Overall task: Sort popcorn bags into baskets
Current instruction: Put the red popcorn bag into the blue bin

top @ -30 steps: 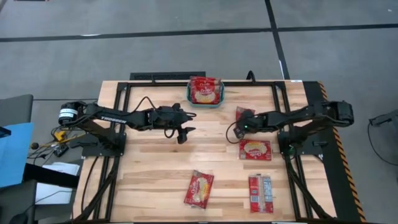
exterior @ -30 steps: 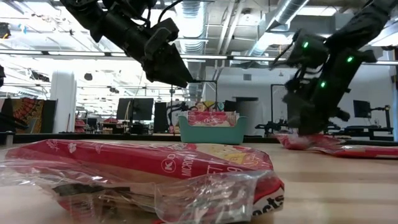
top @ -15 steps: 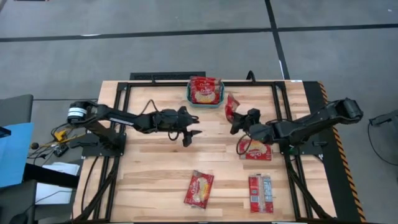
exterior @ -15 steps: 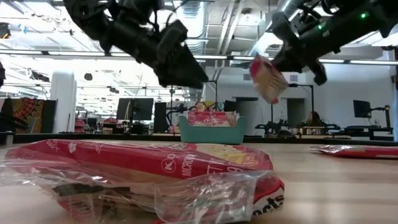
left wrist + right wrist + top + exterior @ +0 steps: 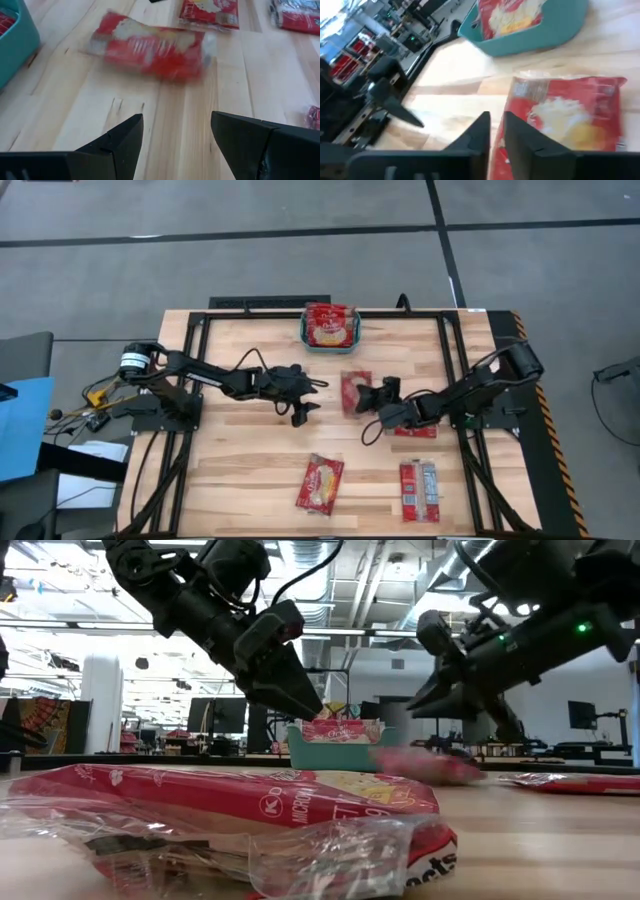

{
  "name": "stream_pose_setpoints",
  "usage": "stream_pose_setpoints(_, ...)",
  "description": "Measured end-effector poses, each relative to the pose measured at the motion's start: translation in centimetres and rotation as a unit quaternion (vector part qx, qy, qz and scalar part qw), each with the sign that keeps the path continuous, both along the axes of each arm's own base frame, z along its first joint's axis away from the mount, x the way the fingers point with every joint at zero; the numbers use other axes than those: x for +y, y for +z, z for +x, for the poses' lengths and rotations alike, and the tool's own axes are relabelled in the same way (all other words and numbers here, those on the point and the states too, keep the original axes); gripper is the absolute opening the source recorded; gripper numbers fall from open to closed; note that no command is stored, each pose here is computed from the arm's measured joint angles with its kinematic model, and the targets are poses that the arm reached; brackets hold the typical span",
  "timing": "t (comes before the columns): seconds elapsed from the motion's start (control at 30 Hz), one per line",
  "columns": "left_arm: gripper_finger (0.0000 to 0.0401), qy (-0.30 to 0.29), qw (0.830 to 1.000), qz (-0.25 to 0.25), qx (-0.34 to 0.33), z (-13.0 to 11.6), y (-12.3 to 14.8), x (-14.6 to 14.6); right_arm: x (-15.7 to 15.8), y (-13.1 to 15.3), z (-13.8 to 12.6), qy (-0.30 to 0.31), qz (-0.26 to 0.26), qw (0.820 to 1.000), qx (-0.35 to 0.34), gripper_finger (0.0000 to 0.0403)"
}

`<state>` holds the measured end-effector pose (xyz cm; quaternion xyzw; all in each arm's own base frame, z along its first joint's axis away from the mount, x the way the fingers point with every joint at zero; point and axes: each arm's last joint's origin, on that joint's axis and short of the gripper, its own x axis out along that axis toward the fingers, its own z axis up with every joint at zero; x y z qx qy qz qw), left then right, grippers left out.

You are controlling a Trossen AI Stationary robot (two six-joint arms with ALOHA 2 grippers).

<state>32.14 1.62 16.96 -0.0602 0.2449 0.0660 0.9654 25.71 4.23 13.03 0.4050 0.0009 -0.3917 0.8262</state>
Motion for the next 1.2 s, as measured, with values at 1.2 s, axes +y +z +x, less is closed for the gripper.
stream_pose_setpoints(1.2,0.0224,0.013,1.000,-0.002,0.018,-0.2,-0.3,0.1,-1.2,1.6,-2.2,0.284,0.012,0.935,0.211,0.0152)
